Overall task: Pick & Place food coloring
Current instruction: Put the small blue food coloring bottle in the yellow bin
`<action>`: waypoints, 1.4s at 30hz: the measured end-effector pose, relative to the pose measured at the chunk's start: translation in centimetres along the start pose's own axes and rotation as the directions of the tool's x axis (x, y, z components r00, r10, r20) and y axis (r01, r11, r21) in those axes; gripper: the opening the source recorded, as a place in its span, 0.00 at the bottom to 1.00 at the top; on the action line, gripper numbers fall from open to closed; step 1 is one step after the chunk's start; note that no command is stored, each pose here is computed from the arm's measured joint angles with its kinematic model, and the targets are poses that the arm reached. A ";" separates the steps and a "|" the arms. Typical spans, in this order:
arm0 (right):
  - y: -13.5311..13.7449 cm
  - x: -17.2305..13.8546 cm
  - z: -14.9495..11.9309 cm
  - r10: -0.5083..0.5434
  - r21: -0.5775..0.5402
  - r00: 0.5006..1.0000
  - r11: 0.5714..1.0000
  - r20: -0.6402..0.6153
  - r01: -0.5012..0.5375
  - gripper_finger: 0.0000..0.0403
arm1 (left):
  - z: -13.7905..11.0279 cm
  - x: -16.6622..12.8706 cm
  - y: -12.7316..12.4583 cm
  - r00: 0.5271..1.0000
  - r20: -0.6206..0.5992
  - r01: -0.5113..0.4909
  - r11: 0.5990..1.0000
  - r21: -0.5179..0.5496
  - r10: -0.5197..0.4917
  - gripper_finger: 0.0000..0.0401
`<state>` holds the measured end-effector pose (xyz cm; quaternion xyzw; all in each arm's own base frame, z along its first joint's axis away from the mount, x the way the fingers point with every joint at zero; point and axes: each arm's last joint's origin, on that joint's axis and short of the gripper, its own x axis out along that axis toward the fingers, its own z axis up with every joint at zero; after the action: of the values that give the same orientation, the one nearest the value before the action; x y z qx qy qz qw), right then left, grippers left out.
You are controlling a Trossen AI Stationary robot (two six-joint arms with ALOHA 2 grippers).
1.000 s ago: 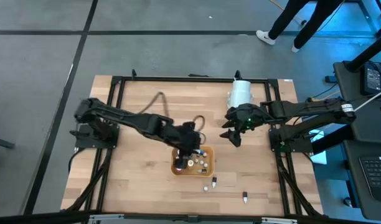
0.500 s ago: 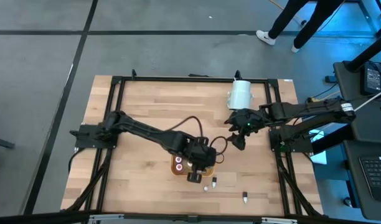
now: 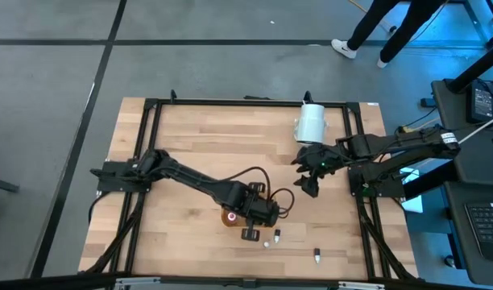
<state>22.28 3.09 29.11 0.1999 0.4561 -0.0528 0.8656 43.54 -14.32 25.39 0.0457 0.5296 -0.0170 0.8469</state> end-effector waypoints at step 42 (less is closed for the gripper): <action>-0.2 0.0 0.0 -0.059 -0.002 0.998 0.998 0.027 0.059 0.63 | -1.1 6.2 -0.5 0.991 -0.132 0.029 0.999 -0.015 -0.031 0.18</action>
<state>22.26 2.90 29.07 0.1843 0.4503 -0.0801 0.8700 45.20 -14.59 19.31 0.0333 0.5850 -0.0231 0.8100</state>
